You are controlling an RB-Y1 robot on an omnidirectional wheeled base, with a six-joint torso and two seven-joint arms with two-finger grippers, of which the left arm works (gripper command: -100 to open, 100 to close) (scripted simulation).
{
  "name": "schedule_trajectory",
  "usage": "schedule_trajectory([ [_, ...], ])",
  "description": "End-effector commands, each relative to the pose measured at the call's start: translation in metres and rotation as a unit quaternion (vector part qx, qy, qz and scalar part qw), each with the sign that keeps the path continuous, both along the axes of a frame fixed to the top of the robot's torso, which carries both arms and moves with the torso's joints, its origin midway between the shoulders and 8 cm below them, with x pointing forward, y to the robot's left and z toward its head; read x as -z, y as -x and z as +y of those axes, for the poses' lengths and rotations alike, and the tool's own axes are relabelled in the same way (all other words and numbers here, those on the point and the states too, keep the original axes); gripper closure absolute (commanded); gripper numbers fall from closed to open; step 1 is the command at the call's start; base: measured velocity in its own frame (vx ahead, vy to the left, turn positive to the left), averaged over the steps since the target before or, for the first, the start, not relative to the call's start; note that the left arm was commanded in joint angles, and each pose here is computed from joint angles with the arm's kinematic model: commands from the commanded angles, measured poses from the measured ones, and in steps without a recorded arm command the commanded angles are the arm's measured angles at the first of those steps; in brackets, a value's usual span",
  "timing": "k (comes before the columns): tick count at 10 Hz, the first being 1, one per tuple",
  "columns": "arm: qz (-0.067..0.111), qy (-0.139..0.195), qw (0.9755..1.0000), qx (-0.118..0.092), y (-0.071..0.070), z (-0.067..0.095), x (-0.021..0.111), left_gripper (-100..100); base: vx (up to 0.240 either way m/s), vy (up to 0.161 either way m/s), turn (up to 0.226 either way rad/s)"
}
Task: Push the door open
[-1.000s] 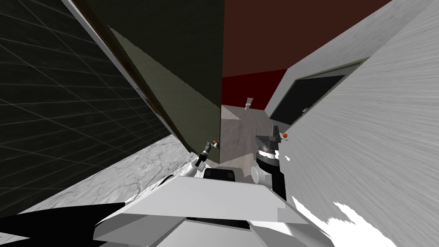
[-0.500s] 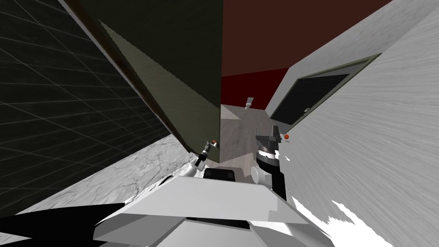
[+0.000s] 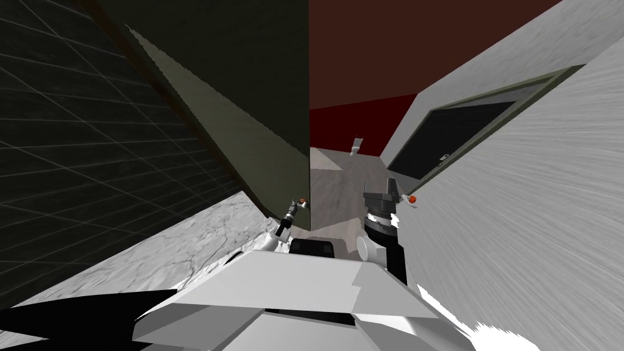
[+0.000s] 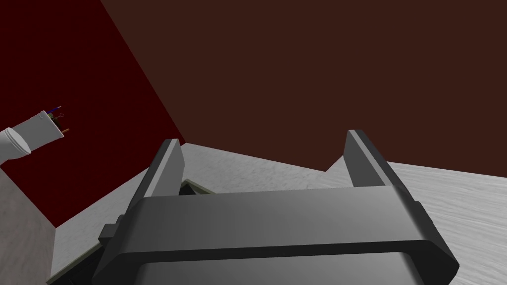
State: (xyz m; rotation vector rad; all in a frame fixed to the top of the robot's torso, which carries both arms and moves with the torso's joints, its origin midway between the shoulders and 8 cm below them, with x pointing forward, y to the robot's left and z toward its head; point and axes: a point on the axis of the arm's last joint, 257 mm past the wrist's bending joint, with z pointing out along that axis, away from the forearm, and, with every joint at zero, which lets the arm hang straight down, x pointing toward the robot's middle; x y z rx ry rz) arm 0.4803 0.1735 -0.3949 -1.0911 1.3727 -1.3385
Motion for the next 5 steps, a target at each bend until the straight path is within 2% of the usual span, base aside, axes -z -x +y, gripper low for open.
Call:
schedule_trajectory([
  [1,-0.005,-0.001,0.9999,-0.014,-0.005,0.012,-0.005,100,0.116,-0.086,0.035],
  [3,-0.005,0.000,0.9995,-0.030,-0.007,0.022,-0.005,100,0.153,-0.139,0.079],
  [4,-0.005,0.000,0.9995,-0.030,-0.007,0.022,-0.005,100,0.078,-0.075,0.018],
  [5,-0.005,0.001,0.9990,-0.044,-0.008,0.031,-0.005,100,0.110,-0.100,0.046],
])
